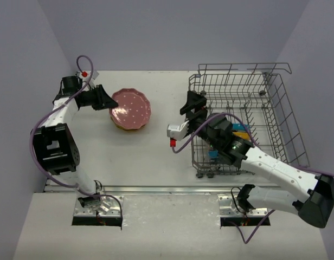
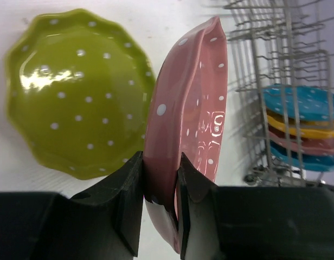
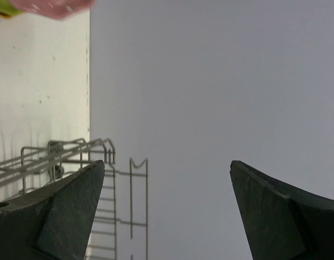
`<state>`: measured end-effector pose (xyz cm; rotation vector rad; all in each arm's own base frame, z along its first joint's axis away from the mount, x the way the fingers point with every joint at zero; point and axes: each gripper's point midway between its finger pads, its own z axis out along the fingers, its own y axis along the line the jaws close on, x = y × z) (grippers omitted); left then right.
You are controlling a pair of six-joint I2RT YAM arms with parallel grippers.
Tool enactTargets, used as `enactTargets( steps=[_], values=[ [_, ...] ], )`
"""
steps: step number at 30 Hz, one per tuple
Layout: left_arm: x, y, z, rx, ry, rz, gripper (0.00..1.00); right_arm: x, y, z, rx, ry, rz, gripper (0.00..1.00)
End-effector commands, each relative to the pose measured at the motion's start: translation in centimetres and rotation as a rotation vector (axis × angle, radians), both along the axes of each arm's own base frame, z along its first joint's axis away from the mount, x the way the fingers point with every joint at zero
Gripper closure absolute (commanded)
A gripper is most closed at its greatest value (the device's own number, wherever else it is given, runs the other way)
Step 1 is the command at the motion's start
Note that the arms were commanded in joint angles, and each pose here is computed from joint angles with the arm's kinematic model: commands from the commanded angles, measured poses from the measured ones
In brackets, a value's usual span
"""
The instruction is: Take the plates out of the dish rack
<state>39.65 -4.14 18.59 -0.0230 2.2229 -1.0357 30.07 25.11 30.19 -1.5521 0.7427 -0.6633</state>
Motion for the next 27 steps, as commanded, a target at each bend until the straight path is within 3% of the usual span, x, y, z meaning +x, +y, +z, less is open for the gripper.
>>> enactTargets(
  steps=[1, 7, 14, 15, 19, 22, 25, 26, 27],
  values=[
    [4.0, 1.1, 1.0, 0.043, -0.094, 0.053, 1.00, 1.9, -5.8, 2.6, 0.217, 0.156, -0.224, 0.01],
    [7.0, 2.6, -2.1, 0.066, -0.056, 0.104, 1.00, 2.2, -10.4, 3.0, 0.364, 0.268, -0.353, 0.01],
    [8.5, 3.8, -5.2, 0.114, -0.021, 0.144, 0.99, 2.1, -14.0, 1.8, 0.424, 0.387, -0.474, 0.01],
    [8.6, 3.9, -5.6, 0.120, -0.013, 0.146, 0.93, 1.9, -14.1, 1.1, 0.408, 0.425, -0.482, 0.01],
    [8.1, 4.3, -6.4, 0.159, 0.009, 0.149, 0.53, 0.1, -15.3, -3.9, 0.240, 0.672, -0.559, 0.01],
    [7.4, 5.0, -6.0, 0.225, -0.002, 0.173, 0.36, -1.2, -15.6, -5.8, 0.174, 0.818, -0.586, 0.01],
    [6.5, 6.7, -5.5, 0.340, -0.023, 0.234, 0.28, -1.0, -15.7, -5.5, 0.168, 0.872, -0.587, 0.01],
    [6.4, 7.8, -5.2, 0.412, -0.052, 0.266, 0.08, -1.3, -15.8, -6.1, 0.148, 0.936, -0.583, 0.01],
    [5.9, 8.3, -4.2, 0.452, -0.086, 0.294, 0.07, -1.5, -16.3, -5.6, 0.140, 0.968, -0.590, 0.01]
  ],
)
